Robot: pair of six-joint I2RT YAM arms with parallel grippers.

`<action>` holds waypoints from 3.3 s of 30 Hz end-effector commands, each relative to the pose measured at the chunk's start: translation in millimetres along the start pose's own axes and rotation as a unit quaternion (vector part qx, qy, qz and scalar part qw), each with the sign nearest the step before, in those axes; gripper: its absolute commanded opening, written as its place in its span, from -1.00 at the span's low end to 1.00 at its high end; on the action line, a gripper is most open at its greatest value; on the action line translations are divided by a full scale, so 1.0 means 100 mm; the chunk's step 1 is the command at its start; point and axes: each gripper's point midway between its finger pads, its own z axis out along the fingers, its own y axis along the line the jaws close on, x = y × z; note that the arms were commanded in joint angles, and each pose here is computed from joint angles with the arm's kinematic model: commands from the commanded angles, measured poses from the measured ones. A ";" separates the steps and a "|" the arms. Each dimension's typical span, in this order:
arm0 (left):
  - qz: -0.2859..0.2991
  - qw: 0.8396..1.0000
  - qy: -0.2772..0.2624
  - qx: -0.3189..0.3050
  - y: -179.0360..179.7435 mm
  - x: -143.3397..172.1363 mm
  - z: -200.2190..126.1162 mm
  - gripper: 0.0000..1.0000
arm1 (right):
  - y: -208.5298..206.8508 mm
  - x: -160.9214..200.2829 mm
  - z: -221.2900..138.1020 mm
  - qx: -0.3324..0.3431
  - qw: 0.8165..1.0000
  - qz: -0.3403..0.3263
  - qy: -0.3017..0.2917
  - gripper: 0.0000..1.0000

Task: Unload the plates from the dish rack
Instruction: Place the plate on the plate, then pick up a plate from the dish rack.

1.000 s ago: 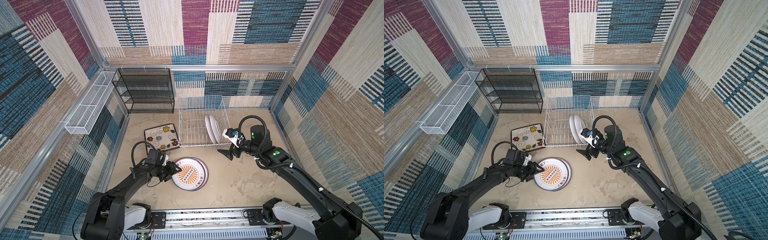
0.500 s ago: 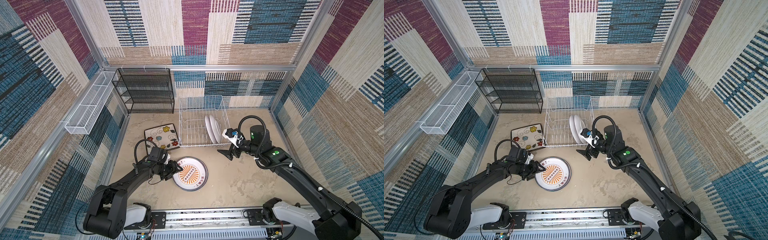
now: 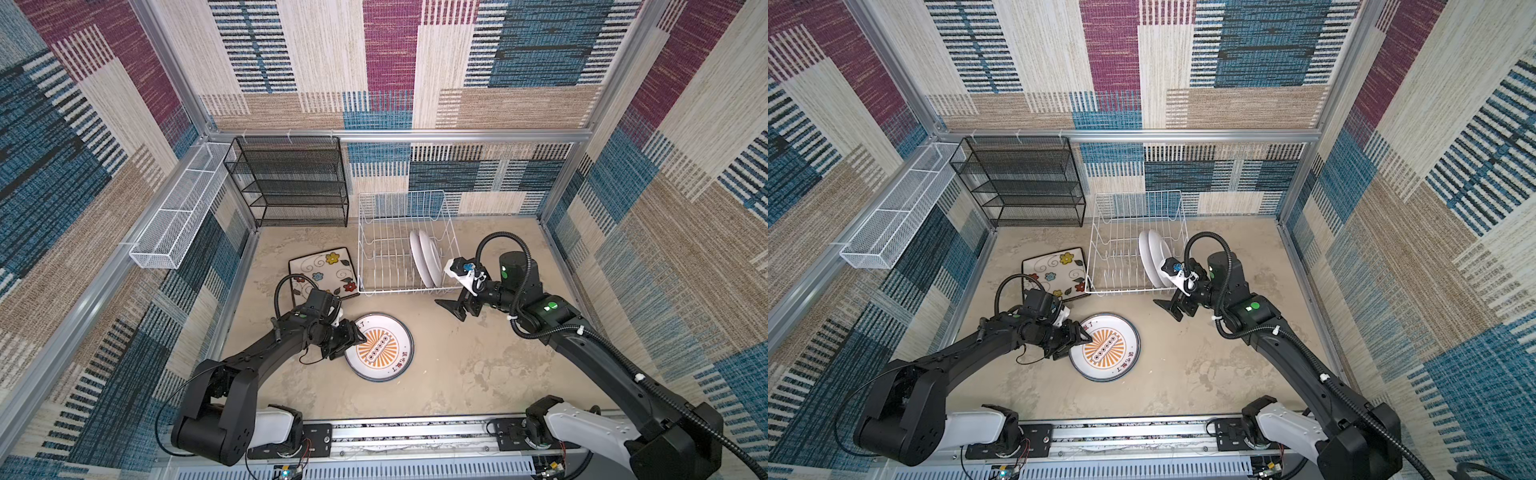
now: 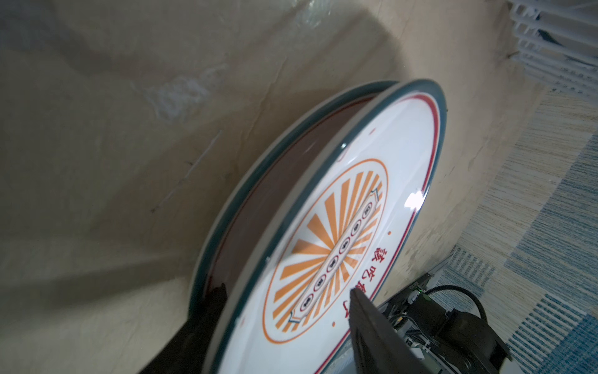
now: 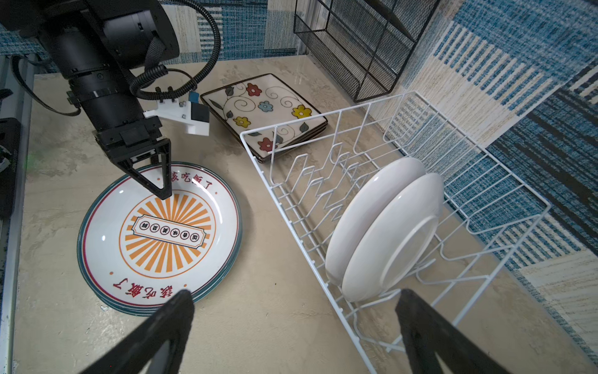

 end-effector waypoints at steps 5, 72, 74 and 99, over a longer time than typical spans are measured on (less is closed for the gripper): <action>0.014 0.999 0.015 -0.025 -0.01 0.06 -0.09 0.25 | -0.02 -0.05 -0.01 0.007 1.000 -0.006 -0.011 1.00; 0.178 0.974 -0.130 0.055 -2.21 -0.97 -0.98 0.25 | -0.36 0.09 -0.13 0.113 0.981 0.159 0.022 1.00; 0.170 0.975 -0.130 0.065 -2.32 -1.05 -0.86 0.24 | -0.38 0.09 -0.15 0.118 0.978 0.173 0.016 1.00; 0.141 0.983 -0.099 0.069 -2.69 -1.68 0.19 -0.21 | -0.72 0.24 -0.25 0.161 0.962 0.219 0.014 1.00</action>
